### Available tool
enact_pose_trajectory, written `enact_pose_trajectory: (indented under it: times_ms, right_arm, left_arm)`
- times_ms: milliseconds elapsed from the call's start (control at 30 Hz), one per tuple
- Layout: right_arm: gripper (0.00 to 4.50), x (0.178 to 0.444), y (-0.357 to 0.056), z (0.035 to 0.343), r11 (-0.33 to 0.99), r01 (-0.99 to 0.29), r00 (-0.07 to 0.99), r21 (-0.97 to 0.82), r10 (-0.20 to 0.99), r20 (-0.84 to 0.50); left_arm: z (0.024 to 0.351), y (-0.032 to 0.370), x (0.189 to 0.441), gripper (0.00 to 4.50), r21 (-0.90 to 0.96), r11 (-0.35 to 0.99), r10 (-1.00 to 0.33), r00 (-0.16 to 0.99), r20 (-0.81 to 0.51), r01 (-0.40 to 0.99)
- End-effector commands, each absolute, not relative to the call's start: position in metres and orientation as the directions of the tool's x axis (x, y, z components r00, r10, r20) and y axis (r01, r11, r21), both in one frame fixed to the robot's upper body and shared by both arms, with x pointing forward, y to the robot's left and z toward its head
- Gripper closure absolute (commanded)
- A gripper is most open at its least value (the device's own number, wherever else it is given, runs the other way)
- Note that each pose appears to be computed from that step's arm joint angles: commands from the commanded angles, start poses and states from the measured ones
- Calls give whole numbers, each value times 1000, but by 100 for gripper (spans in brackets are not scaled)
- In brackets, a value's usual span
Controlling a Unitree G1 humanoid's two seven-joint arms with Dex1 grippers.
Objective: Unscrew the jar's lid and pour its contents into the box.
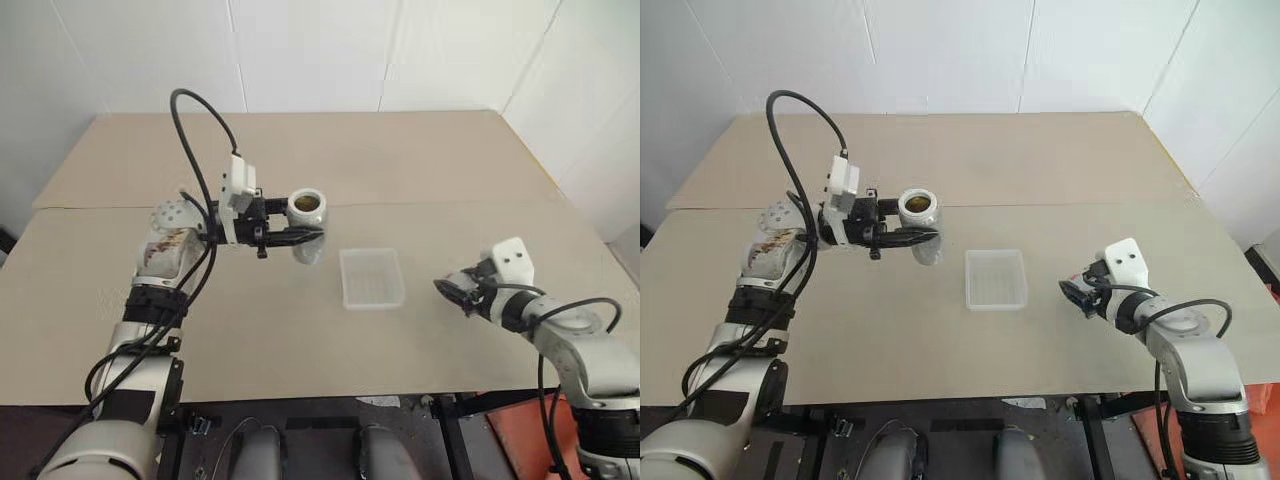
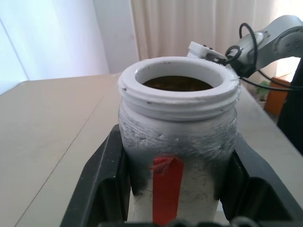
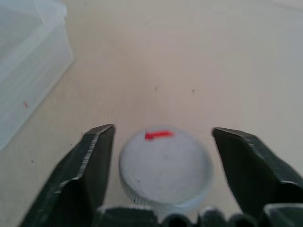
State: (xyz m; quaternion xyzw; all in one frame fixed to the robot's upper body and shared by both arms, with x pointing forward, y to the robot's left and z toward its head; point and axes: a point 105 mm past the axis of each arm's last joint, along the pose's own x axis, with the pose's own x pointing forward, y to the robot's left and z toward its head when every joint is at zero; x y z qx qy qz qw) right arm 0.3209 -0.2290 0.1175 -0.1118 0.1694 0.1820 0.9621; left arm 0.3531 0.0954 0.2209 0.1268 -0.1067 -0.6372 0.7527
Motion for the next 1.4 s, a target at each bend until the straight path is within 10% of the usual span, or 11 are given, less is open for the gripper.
enact_pose_trajectory:
  times_ms: [33,367,533,733,1400]
  right_arm:
    - [3,312,-222,160,865,-465,870,-187,408,-278]
    - [3,273,-172,205,677,-736,647,-17,696,-312]
    - [3,264,-155,222,585,-807,531,78,777,-338]
    - [3,259,-157,230,547,-827,462,130,793,-397]
    - [3,256,-160,241,581,-801,517,143,793,-323]
  left_arm:
    - [228,90,357,248,456,188,-974,223,-25,870]
    - [239,57,381,248,828,211,-921,390,-10,519]
    - [247,16,384,248,984,-75,-906,423,0,-160]
    - [228,-31,379,248,596,-271,-962,234,-141,-756]
    - [197,-46,386,248,558,-320,-947,239,-216,-765]
